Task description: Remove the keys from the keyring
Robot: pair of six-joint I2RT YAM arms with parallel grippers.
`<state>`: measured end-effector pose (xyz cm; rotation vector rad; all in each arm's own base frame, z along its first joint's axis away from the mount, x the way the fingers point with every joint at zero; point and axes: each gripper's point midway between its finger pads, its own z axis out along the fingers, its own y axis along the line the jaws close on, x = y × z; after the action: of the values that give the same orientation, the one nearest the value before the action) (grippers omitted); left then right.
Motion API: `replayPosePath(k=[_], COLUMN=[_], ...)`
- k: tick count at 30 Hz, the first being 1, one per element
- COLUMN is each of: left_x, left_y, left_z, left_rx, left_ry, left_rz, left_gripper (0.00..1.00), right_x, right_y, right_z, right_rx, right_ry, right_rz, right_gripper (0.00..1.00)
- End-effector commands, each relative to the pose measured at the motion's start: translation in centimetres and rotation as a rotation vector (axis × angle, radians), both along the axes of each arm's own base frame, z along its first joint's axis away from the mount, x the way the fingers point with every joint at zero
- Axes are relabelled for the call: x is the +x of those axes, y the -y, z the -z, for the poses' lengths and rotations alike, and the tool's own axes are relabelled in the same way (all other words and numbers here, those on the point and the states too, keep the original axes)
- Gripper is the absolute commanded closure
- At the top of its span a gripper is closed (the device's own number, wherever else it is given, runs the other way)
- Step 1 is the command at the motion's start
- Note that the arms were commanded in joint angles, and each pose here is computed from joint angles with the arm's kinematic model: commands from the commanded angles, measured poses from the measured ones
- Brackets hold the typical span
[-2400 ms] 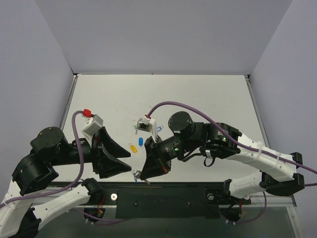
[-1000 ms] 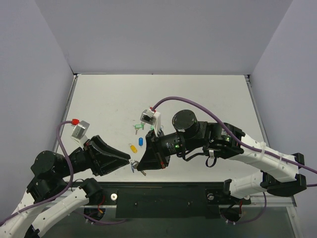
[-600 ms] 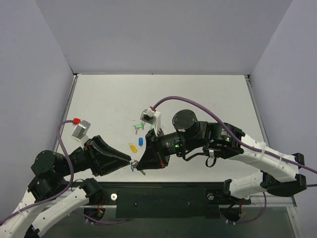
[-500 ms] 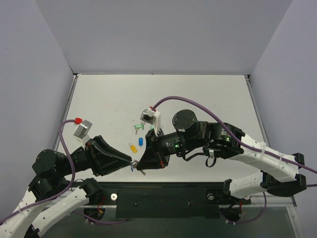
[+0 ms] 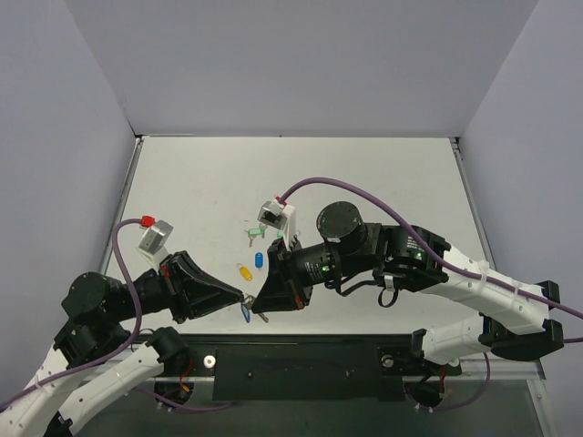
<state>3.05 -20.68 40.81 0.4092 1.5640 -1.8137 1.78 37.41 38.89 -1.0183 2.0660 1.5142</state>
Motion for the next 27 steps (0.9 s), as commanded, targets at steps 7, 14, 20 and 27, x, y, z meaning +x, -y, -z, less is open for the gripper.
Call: replayPosePath(k=[7, 14, 20, 27], left_x=[-1.4, -2.5, -3.2, -3.8], left_y=[-0.1, -0.2, 0.0, 0.0], left_z=[-0.1, 0.9, 2.0, 3.2], left_rx=[0.123, 0.215, 0.274, 0.342], left_ry=[0.107, 0.145, 0.150, 0.153], left_rz=[0.070, 0.147, 0.222, 0.298], left_gripper=[1.00, 1.00, 1.00, 1.00], right_x=[-0.6, -1.4, -2.0, -3.1], right_y=[0.4, 0.8, 1.1, 1.3], right_z=[-2.0, -1.4, -0.9, -0.3], right_rx=[0.063, 0.036, 0.003, -0.036], right_ry=[-0.006, -0.032, -0.045, -0.062], right_rz=[-0.025, -0.065, -0.102, -0.159], right_gripper=[1.00, 1.00, 1.00, 1.00])
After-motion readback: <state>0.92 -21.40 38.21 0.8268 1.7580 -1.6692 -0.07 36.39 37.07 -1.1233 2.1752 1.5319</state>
